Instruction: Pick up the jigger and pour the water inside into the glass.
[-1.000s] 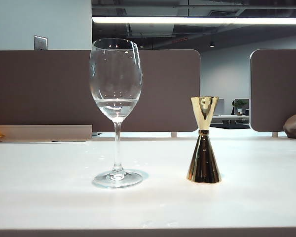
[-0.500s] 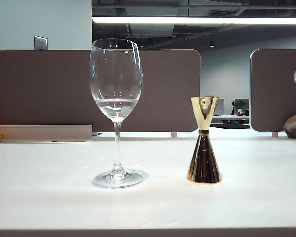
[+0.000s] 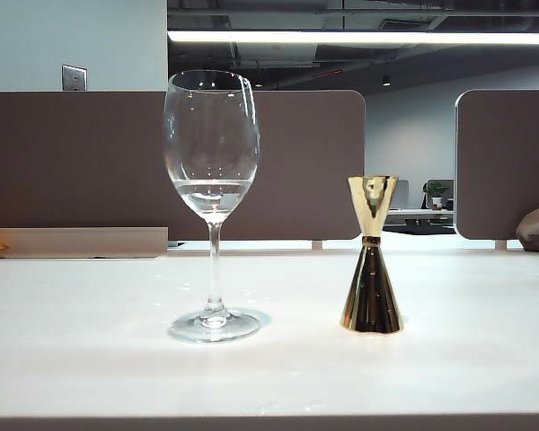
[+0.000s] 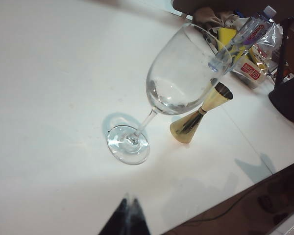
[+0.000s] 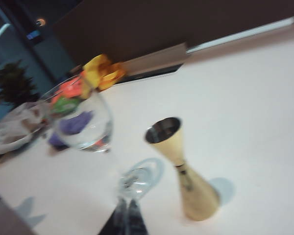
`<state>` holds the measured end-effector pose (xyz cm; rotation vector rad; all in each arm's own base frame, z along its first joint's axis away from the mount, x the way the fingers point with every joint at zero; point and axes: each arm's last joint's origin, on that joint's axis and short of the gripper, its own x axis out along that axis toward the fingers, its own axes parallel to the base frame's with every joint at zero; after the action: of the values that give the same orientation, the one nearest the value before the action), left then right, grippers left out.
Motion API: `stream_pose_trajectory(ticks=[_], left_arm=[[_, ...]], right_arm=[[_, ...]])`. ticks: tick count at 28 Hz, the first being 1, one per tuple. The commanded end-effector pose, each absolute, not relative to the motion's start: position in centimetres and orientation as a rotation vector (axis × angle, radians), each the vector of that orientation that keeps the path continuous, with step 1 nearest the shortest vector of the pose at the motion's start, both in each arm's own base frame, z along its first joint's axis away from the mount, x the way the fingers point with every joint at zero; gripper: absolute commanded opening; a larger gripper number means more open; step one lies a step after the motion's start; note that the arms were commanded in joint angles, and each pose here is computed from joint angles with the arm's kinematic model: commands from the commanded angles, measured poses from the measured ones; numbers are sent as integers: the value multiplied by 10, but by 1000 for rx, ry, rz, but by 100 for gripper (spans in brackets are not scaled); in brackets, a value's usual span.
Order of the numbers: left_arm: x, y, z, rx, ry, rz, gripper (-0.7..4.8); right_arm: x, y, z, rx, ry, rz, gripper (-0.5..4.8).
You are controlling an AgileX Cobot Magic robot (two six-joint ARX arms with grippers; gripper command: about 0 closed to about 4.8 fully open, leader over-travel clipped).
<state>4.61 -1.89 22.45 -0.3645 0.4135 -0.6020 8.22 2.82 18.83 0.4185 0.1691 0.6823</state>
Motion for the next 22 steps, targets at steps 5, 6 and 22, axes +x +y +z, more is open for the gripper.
stream_pose_trajectory(ticks=[5,6,22], left_arm=[[46,-19,227,-360,392,-603,-3],[46,-19,227,-360,392,-603,-2],[46,-19,227,-360,391,-605,-2]], right_arm=[[84,26,182,329,185,567,-10],[84,25,182,306,180,558,-10],[74,23,250,125,190,532,-10]])
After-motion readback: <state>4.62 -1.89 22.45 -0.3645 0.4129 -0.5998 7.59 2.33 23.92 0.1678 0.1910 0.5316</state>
